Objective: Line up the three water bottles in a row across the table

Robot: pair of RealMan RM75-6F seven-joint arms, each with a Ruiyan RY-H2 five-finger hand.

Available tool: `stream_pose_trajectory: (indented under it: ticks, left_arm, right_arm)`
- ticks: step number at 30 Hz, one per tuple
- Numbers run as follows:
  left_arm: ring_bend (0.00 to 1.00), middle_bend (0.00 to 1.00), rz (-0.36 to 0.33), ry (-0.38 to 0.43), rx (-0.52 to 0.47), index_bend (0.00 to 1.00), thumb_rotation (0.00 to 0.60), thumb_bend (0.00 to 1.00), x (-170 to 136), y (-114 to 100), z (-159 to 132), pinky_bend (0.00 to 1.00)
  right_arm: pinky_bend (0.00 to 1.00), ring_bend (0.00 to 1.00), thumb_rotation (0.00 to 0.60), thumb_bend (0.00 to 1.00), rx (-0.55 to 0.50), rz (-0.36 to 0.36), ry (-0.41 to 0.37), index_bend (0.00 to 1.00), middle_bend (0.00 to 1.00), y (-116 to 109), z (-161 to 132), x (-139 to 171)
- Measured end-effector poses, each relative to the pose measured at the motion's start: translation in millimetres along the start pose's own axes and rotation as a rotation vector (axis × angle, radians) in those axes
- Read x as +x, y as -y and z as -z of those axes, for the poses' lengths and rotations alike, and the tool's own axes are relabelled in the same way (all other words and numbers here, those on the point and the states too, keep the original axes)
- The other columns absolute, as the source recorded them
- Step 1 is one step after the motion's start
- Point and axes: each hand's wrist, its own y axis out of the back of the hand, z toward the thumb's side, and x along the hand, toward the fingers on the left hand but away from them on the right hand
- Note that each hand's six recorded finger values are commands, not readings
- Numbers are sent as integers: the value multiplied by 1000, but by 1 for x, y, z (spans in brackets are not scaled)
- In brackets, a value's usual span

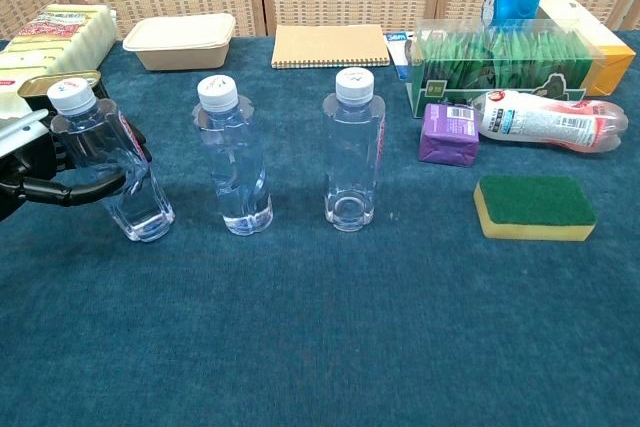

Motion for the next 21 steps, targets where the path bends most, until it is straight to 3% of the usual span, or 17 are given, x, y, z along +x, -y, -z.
stream_pose_trajectory:
  ticks: [17,21]
  left_arm:
    - [330,400,32,-18,41,442,600,334,0,8,7,429]
    - [167,222,39,-6,16,187,600,334,-1,8,5,340]
  right_arm:
    - [35,0,600,0,1,4,-6,99,6,-1,-1,1]
    - [35,0,600,0,0,7,-8,98,6,-2,-2,1]
